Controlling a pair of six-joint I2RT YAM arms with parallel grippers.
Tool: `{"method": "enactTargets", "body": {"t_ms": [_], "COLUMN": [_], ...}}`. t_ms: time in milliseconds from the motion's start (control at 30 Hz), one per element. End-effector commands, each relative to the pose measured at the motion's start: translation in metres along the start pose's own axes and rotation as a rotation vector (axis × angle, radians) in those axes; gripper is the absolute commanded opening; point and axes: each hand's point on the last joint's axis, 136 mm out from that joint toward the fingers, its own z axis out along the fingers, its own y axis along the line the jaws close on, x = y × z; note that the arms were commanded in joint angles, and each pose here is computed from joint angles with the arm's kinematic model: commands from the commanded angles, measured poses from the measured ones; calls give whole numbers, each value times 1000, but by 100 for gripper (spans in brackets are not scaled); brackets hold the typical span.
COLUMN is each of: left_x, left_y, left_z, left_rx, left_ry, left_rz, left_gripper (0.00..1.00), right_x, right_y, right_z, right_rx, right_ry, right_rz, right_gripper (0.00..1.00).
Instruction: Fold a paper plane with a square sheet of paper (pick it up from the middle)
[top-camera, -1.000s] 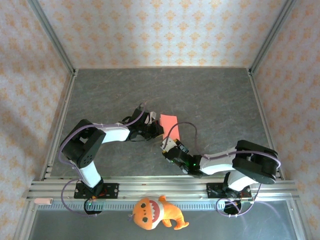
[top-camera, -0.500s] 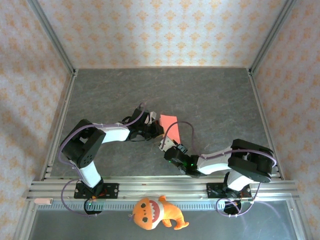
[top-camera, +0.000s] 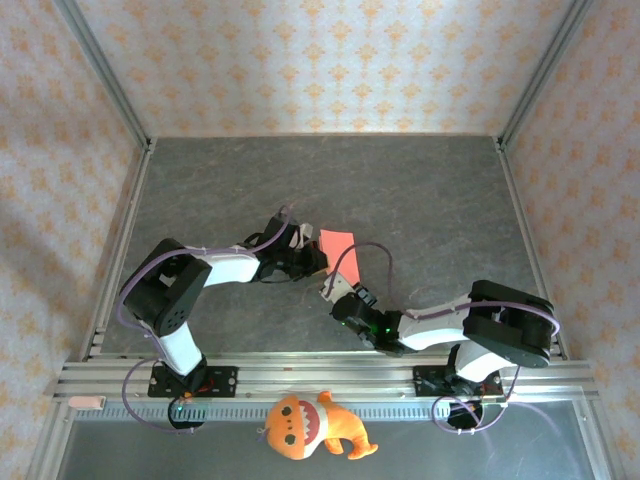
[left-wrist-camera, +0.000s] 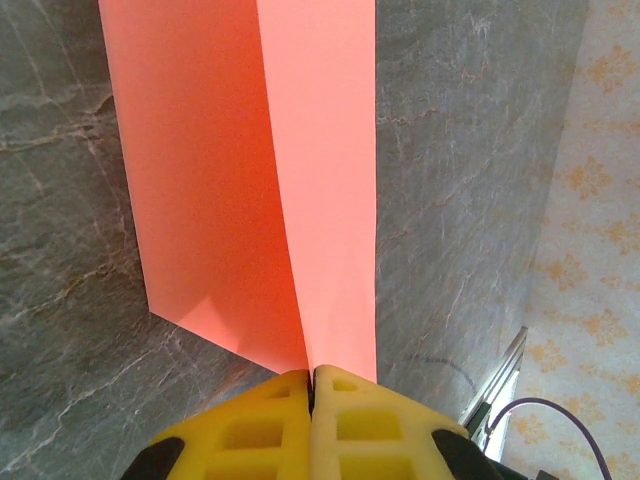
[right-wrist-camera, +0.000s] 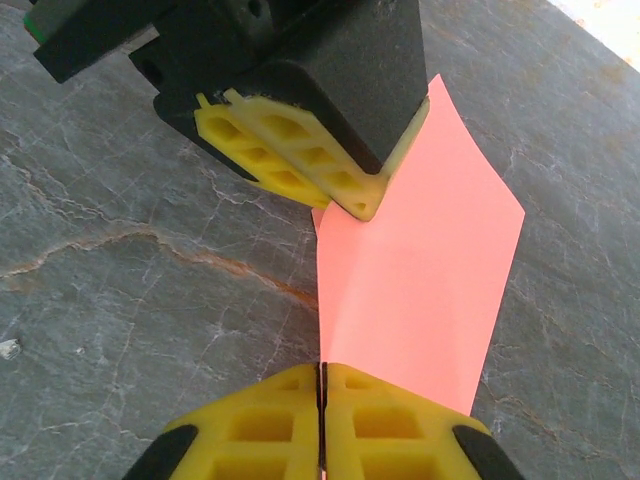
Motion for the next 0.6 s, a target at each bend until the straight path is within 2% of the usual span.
{"method": "enactTargets", "body": {"t_ms": [0,133,167,233,267,333,400,500,567], "left_x": [-5,-5,-6,-10,-14,-24,-35,-46,-50], "left_y": [-8,-5,-6,-5,-4,2,14,25,27], "left_z": [-1,-2,-4,-10,-14,-26,-43,-67,-80], "left_rx": [25,19,22,15,6,-21,-73,-121,-137], "left_ry": [-11,-19,-29,-67,-94,-156,-239,-327,-362], "left_rz": [17,13,19,20,18,8,-9,-24,-19], "left_gripper": [1,5,10,28,35,41,51,57,58], "right_x": [-3,-4,-5,-7,-9,-12,-22,-34,-38], "right_y": [-4,-2,0,3,8,26,34,40,40], "right_z": [-3,-2,-2,-2,-2,-3,-5,-7,-4], "right_rx": [19,8,1,-26,-64,-246,-398,-519,-564], "right_ry": [-16,-18,-21,-19,-15,7,0,18,55], "right_rz": [28,43,51,78,110,218,372,505,565], "right_gripper": [6,1,0,0,0,0,0,0,0]}}
